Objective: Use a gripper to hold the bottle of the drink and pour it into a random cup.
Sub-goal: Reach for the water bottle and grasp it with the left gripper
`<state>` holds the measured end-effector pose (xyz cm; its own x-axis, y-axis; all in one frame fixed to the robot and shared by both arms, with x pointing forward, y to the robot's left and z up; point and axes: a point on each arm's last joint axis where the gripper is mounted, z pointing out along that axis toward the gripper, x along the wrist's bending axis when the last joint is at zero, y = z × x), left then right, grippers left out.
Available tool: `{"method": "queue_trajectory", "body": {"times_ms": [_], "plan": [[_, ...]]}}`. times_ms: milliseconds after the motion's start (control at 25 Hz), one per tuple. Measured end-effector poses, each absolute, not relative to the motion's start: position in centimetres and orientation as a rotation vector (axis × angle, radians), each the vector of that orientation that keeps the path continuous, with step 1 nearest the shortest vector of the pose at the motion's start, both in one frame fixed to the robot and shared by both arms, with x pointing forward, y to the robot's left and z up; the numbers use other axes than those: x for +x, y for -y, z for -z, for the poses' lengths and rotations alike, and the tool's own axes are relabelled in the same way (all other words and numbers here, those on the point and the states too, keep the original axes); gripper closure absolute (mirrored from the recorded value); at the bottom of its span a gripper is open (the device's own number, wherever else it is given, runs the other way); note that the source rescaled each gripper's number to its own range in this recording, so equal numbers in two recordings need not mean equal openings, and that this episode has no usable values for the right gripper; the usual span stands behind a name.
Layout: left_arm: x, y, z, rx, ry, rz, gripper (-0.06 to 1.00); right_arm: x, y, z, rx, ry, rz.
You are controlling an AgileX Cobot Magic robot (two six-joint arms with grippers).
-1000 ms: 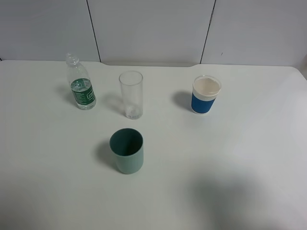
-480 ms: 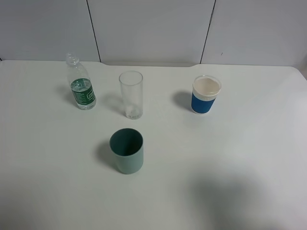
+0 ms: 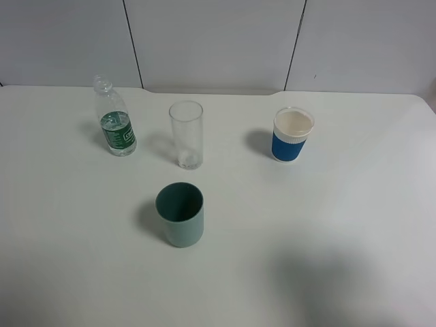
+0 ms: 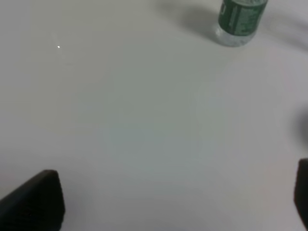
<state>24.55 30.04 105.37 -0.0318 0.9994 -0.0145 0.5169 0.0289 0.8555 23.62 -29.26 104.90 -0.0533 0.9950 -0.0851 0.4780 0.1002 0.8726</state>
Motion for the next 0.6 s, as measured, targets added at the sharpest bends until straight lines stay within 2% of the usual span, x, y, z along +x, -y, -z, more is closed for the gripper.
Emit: {"method": "queue_trajectory", "body": {"times_ms": [600], "plan": [[24.55, -30.04, -105.37, 1.566, -1.63, -0.904, -0.06, 23.62, 29.26, -104.9, 1.474, -1.635, -0.879]]}}
